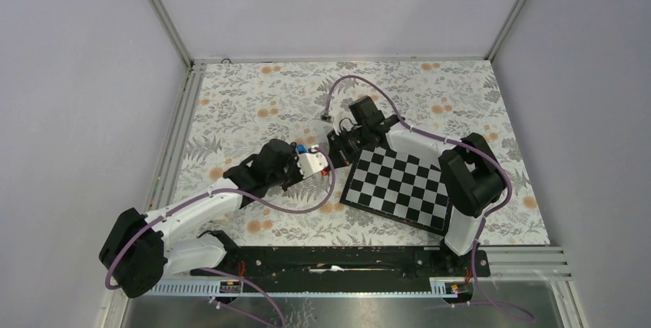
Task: Put the keys on the keyring
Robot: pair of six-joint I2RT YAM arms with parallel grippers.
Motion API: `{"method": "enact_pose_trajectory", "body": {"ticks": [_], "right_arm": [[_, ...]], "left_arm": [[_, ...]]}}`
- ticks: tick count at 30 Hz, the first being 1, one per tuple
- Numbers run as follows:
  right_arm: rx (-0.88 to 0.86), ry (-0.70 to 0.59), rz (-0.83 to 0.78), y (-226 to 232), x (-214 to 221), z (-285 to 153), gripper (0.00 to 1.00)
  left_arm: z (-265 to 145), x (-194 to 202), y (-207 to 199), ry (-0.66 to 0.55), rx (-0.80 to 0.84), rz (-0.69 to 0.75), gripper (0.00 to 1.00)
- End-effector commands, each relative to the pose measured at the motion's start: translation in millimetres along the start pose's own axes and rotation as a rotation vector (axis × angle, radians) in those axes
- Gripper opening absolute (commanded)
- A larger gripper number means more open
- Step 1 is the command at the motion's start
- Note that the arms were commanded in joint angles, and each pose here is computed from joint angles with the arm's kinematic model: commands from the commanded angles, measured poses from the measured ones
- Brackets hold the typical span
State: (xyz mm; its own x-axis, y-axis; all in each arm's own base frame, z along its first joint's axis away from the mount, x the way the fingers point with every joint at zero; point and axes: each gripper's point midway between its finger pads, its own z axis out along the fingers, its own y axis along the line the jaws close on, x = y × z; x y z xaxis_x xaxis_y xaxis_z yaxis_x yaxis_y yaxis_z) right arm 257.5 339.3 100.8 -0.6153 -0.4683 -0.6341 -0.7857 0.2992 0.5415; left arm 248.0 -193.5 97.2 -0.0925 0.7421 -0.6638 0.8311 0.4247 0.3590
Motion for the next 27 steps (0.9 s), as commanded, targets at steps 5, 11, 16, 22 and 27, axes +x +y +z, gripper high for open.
{"method": "enact_pose_trajectory", "body": {"ticks": [5,11,16,22,27], "right_arm": [[-0.096,0.092,0.097,14.6,50.5,7.4,0.02],[-0.145,0.155,0.124,22.2,73.7,22.1,0.07],[-0.166,0.176,0.156,20.5,85.1,30.1,0.09],[-0.179,0.185,0.166,23.9,92.9,34.6,0.11],[-0.177,0.204,0.177,23.0,99.8,38.0,0.17]], "left_arm": [[6.0,7.9,-40.9,-0.003,0.205,0.061,0.07],[9.0,15.4,-56.0,0.035,0.296,0.073,0.26],[7.9,28.7,-62.9,0.078,0.332,0.105,0.44],[4.6,36.5,-61.8,0.114,0.338,0.138,0.76],[2.8,34.7,-52.1,0.147,0.308,0.142,0.90]]}}
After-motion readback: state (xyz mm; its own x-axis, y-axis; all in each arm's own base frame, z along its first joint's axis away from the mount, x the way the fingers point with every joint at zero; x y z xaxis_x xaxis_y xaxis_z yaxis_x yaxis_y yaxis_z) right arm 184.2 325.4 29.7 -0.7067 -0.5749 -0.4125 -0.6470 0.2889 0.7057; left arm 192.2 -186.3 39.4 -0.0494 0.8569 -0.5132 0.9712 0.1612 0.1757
